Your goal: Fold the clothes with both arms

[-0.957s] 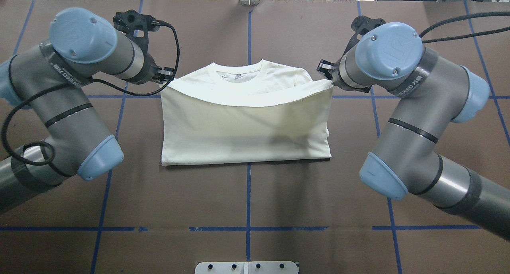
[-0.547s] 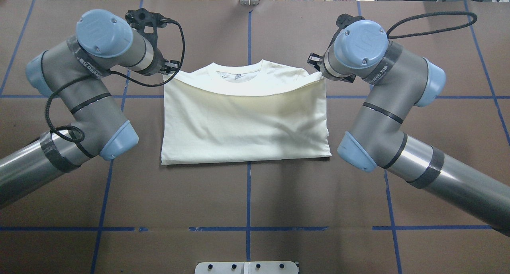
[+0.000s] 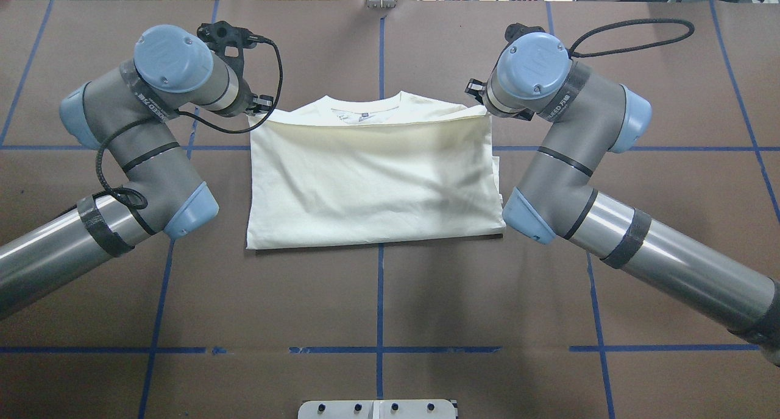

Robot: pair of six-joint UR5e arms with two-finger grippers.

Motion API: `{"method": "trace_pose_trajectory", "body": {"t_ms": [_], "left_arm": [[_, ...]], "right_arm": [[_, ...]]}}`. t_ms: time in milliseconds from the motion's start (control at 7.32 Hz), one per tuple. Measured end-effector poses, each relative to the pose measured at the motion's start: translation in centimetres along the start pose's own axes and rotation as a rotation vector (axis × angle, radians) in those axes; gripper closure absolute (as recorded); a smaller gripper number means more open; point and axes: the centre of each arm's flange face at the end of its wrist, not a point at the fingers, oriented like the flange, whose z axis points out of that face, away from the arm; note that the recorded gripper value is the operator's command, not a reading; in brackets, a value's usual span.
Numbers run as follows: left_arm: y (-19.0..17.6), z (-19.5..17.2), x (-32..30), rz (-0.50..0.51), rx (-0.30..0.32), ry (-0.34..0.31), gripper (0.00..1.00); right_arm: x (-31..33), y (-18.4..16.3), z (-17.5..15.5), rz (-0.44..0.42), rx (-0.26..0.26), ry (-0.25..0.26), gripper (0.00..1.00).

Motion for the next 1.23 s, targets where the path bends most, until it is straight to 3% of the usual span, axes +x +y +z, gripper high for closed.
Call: {"method": "trace_pose_trajectory", "body": {"t_ms": [273,547,683,957,1230], "left_arm": [[0.6,-1.8,0.0,0.061,0.035,0.063,0.00],[3.4,-5.1,-1.3,0.121,0.025,0.150,0.00],[6.1,-6.1,-2.3,0.136,0.004,0.177,0.01],[13.3,-5.7,-3.9,0.097,-0.031,0.229,0.27],[18.2,-4.2,-4.0,-0.003,-0.032,0.267,0.29]], "right_arm": [[0.4,-0.3,-1.4,-0.155,-0.027,-0.032,0.00],[2.5,-2.5,-4.2,-0.282,-0.100,-0.094,0.00],[3.1,-2.8,-4.8,-0.308,-0.113,-0.109,0.00],[3.2,-2.9,-5.2,-0.322,-0.119,-0.120,0.00],[3.1,-2.9,-5.4,-0.323,-0.118,-0.124,0.00]]}}
